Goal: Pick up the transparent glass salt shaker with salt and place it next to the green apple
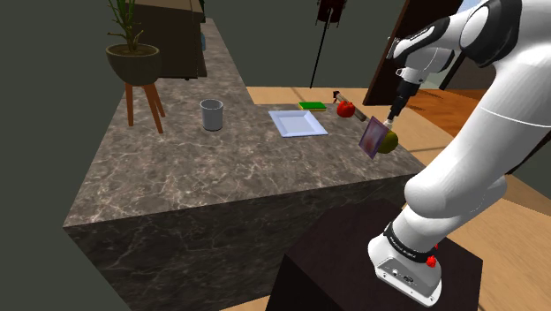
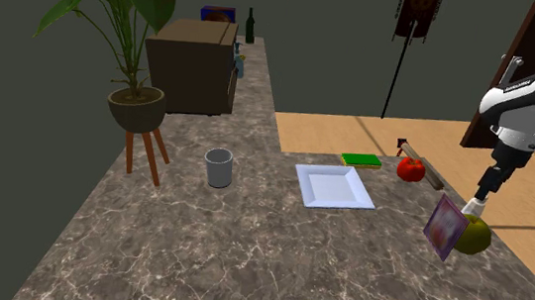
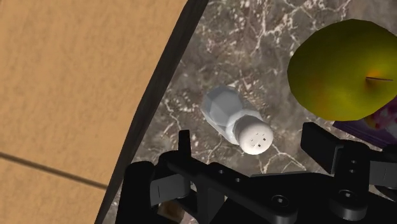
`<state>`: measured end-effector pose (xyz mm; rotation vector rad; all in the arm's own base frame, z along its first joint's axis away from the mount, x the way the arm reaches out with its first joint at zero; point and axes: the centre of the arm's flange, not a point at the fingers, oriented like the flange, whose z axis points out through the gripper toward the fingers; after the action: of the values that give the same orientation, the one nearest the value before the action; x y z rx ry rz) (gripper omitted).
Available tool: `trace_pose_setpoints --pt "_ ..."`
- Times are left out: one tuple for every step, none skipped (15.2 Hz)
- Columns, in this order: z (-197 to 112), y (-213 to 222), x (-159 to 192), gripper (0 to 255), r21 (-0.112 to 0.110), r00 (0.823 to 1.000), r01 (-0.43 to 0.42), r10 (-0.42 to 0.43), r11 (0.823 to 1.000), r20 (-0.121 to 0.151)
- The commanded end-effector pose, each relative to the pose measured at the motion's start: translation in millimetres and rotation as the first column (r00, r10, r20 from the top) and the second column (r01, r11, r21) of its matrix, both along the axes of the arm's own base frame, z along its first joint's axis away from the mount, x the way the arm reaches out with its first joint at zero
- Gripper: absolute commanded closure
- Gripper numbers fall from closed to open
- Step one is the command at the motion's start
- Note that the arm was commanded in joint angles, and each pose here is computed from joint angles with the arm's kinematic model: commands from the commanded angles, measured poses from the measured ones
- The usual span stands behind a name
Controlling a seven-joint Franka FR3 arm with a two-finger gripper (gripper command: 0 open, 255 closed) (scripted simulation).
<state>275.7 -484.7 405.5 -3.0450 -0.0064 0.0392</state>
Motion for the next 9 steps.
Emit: trace_pose_setpoints --pt "21 -2 1 0 0.0 1.0 0.0 0.0 1.0 0.0" --pt "34 -3 1 0 0.0 1.0 0.0 0.0 1.0 0.0" --pt "44 -4 1 0 0.0 1.0 0.0 0.0 1.0 0.0" --pt "44 -4 1 0 0.0 1.0 0.0 0.0 1.0 0.0" --pt "44 -4 1 0 0.0 1.0 0.0 0.0 1.0 0.0" --pt "44 -4 1 0 0.0 1.0 0.0 0.0 1.0 0.0" --pt "44 -4 1 0 0.0 1.0 0.0 0.0 1.0 0.0" --pt "44 -4 1 0 0.0 1.0 0.0 0.0 1.0 0.0" --pt "44 -4 1 0 0.0 1.0 0.0 0.0 1.0 0.0"
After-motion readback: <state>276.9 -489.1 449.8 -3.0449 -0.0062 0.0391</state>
